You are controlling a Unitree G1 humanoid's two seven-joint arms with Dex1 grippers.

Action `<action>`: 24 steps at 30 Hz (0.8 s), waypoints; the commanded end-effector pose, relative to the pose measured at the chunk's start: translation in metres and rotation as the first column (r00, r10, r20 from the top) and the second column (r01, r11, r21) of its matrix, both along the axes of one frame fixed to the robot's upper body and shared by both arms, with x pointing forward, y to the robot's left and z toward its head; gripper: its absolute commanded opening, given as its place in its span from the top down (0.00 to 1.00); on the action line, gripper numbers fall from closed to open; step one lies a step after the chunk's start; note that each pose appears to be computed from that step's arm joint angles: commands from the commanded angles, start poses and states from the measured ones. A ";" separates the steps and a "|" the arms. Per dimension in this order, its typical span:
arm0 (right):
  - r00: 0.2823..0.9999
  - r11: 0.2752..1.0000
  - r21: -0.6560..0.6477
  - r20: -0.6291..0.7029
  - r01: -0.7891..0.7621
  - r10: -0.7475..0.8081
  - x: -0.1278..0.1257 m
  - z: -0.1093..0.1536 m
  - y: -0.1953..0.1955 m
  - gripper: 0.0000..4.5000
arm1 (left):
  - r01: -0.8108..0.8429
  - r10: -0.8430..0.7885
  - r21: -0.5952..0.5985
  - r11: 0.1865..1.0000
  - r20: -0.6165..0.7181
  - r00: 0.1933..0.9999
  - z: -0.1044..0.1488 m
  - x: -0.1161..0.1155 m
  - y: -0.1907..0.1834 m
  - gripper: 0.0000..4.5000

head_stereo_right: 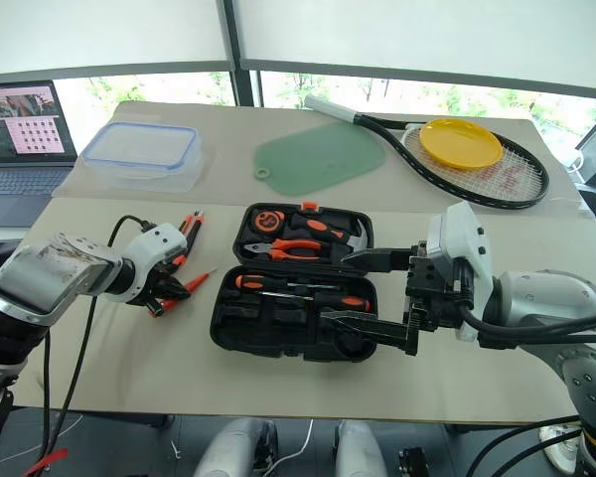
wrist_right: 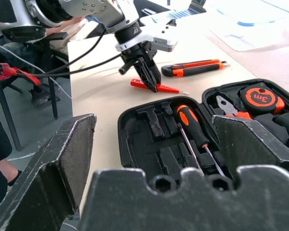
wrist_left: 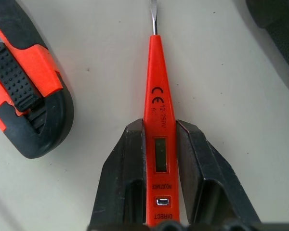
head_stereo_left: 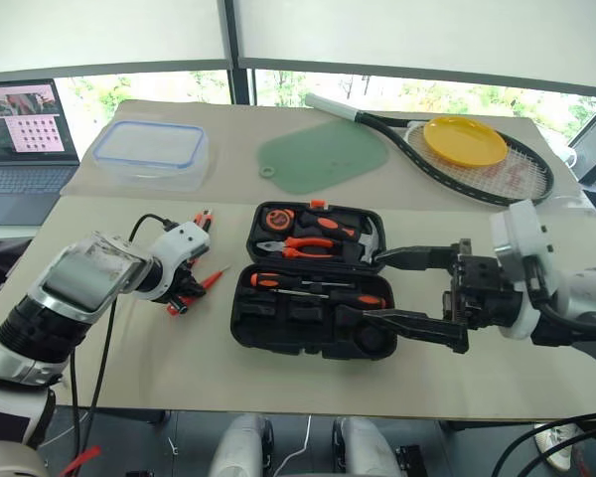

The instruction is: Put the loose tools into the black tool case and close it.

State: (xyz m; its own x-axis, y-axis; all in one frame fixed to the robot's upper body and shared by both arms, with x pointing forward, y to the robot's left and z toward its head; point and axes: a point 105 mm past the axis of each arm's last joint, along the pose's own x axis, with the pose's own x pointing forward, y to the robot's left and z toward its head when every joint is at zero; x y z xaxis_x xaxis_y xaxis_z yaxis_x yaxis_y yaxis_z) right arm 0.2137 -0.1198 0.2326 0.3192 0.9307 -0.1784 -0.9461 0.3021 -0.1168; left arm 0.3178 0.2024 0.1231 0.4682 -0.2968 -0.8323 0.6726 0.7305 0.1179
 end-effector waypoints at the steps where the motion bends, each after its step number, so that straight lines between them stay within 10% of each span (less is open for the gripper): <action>1: 0.999 1.000 0.005 0.034 -0.004 0.004 -0.004 0.007 -0.002 0.00 | 0.027 -0.027 -0.026 0.999 -0.015 1.000 -0.005 -0.002 -0.003 0.90; 6: 1.000 1.000 -0.016 0.005 0.007 -0.006 -0.008 -0.001 -0.008 0.00 | 0.121 -0.121 0.005 0.993 0.101 0.987 0.033 0.009 0.002 0.90; 11: 0.999 0.999 -0.015 -0.021 0.032 -0.032 -0.010 -0.004 -0.015 0.00 | 0.474 -0.478 0.102 0.875 0.339 0.810 0.093 0.037 -0.042 0.90; 24: 0.998 0.998 -0.011 -0.030 0.062 -0.062 -0.012 -0.008 -0.016 0.00 | 0.852 -0.856 0.082 0.517 0.041 0.516 0.039 -0.003 -0.119 0.90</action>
State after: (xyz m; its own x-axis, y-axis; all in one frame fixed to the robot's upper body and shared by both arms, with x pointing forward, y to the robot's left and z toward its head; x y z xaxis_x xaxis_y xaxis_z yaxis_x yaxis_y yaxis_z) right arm 0.2063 -0.1381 0.2150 0.3662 0.9035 -0.2226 -0.9293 0.3674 -0.0372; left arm 0.3149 0.0868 0.1595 0.0597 -0.5710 -0.8188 0.9668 -0.1711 0.1899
